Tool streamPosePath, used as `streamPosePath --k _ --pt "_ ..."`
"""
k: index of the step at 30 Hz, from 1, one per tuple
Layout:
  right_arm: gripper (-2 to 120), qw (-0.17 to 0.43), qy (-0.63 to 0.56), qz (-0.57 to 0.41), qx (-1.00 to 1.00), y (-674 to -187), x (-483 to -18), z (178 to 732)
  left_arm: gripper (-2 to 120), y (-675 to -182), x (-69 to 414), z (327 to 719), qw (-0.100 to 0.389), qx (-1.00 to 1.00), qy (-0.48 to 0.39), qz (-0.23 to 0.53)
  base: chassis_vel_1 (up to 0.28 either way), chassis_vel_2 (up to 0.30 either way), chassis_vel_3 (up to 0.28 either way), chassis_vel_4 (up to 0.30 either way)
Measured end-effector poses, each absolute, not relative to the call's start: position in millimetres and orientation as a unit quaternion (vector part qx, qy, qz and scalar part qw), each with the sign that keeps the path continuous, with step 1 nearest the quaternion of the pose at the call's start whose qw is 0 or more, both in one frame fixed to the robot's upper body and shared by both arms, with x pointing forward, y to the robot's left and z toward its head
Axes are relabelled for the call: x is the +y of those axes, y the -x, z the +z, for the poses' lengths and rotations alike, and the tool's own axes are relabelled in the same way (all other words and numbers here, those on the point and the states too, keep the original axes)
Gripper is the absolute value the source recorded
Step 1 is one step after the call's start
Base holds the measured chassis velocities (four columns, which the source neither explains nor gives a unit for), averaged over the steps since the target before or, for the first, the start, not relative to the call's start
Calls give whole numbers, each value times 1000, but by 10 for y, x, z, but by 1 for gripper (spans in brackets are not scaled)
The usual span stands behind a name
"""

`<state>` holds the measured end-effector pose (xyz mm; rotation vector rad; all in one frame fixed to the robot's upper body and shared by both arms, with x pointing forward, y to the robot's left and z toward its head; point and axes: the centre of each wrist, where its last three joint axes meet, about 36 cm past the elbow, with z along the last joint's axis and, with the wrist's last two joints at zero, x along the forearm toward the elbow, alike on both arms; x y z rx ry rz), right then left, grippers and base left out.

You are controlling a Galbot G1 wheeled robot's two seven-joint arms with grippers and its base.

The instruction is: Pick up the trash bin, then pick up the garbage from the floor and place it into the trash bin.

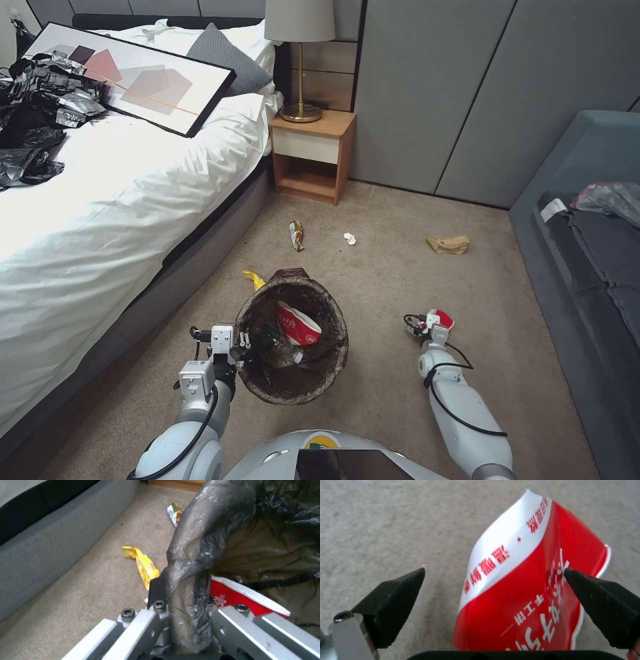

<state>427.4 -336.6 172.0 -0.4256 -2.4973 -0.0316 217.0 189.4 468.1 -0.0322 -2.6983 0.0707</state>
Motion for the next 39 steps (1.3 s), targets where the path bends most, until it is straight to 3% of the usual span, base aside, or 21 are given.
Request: streamPosePath --k 7,15,32,39 --pt "84 297 156 -2 -942 -4332 -3391 1627 0 -2158 1894 4666 221 -975 11 23 0 0 0 0" --pt "58 272 151 6 -951 -4313 -3502 1554 0 -2163 1885 4625 225 -974 11 22 0 0 0 0" --pt "20 253 146 8 -956 -4282 -3501 1544 0 -2169 1882 4610 224 -974 12 21 0 0 0 0" --pt "18 233 142 10 -962 -4274 -3495 1625 0 -2176 1883 4610 223 -974 12 21 0 0 0 0"
